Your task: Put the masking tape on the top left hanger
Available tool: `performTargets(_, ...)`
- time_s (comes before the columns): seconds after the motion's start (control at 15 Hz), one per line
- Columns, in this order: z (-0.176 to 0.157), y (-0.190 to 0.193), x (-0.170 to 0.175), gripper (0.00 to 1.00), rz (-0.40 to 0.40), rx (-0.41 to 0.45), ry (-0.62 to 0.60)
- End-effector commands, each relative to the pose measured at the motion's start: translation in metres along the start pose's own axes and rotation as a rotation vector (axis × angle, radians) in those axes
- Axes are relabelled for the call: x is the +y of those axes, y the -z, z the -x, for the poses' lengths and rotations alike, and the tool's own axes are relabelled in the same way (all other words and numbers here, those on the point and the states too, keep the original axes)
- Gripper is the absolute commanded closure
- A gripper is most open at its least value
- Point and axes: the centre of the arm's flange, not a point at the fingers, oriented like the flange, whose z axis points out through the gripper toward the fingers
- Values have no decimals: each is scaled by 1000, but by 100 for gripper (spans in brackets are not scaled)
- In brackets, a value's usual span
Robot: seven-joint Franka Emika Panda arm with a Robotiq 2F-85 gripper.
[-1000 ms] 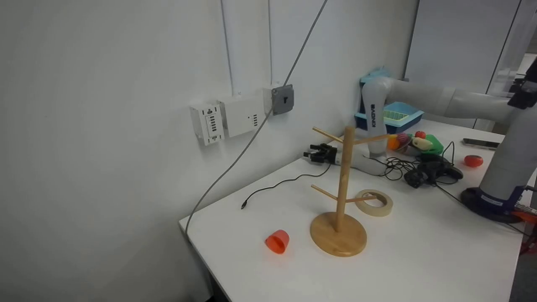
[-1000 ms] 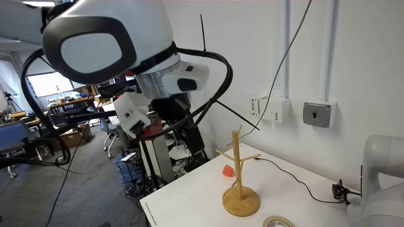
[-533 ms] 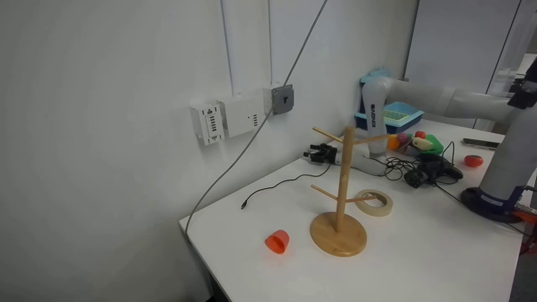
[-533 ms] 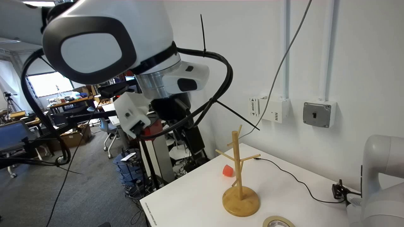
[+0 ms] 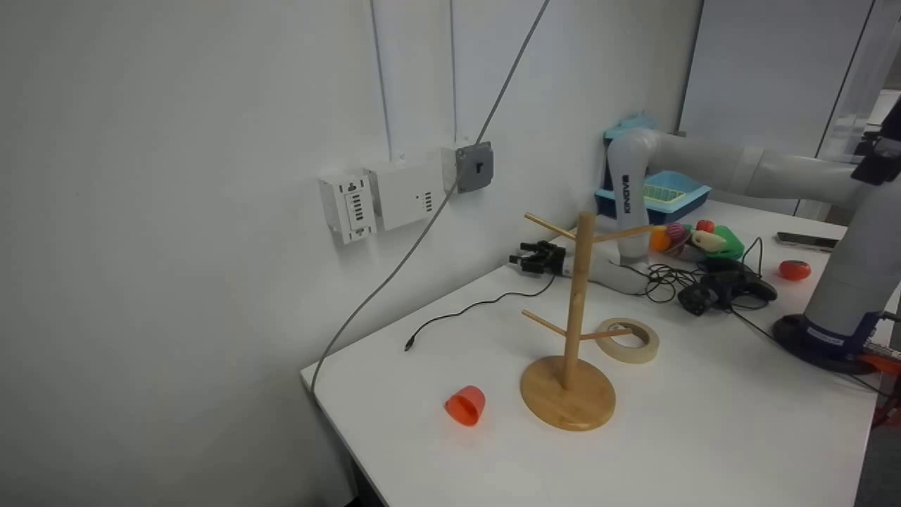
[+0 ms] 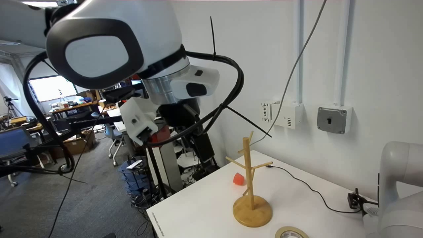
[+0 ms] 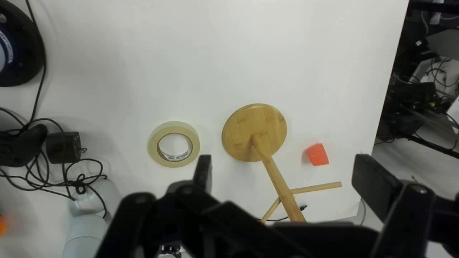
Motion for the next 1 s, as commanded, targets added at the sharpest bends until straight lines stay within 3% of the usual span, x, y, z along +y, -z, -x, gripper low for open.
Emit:
performTargets(0.0,-11,-7,12,0,21,19,-2)
performTargets(0.4,-41,-31,48,0,79,11,-54)
performTargets(0.93,-110,-67,86,0,132,-28,-154)
